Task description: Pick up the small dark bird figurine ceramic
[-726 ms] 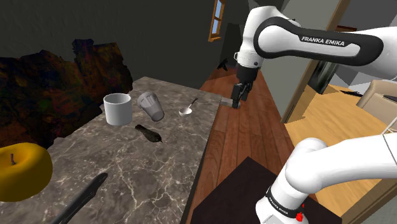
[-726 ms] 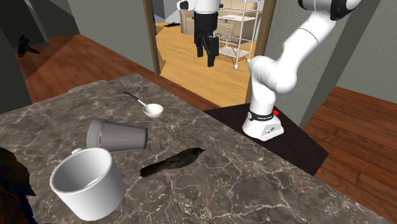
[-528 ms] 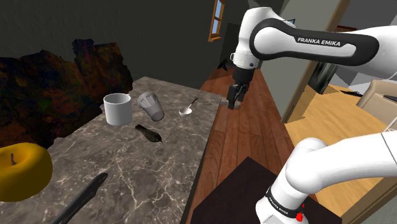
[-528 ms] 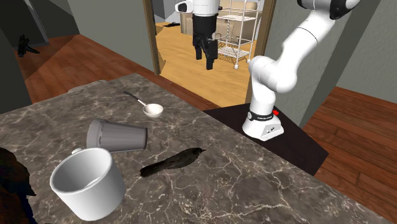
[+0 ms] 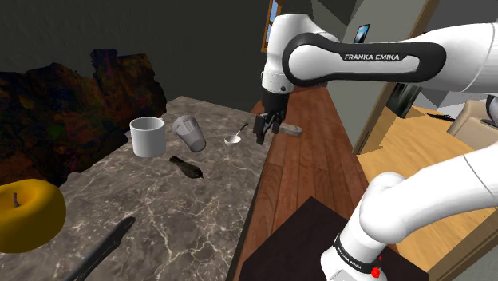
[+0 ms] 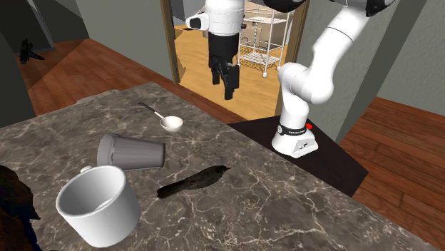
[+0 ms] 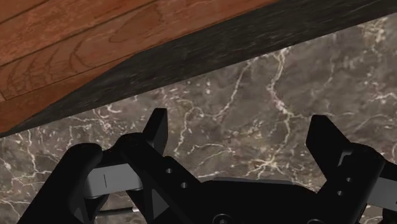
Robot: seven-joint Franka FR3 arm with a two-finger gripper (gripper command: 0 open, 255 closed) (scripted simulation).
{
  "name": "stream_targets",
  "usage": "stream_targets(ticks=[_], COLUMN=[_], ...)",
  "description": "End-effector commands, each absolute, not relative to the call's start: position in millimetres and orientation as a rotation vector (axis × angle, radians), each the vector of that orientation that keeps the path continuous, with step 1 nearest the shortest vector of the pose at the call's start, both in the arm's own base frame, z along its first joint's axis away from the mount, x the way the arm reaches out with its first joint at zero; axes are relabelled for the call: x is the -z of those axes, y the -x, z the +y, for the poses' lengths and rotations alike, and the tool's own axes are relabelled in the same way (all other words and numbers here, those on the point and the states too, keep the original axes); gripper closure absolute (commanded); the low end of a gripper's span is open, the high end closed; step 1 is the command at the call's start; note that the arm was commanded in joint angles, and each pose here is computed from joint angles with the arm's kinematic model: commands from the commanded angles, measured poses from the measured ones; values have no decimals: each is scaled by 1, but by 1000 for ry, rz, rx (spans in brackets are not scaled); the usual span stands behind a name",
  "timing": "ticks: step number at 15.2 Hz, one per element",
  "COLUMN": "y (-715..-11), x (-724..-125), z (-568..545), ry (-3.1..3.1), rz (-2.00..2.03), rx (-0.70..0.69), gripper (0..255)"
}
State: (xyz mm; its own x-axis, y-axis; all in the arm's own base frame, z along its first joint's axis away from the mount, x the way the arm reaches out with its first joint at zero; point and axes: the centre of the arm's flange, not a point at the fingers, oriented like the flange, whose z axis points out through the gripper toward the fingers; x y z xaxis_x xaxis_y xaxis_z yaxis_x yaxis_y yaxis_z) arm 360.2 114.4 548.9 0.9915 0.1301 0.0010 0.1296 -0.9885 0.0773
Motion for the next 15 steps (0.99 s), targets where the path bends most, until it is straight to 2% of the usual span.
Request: stream_targets(ticks=[1, 15], y=[-373, -453], x=[-542, -499], z=[137, 295], ry=[-3056, -3034], rz=[201, 215], rx=[-24, -122], gripper=[0, 0])
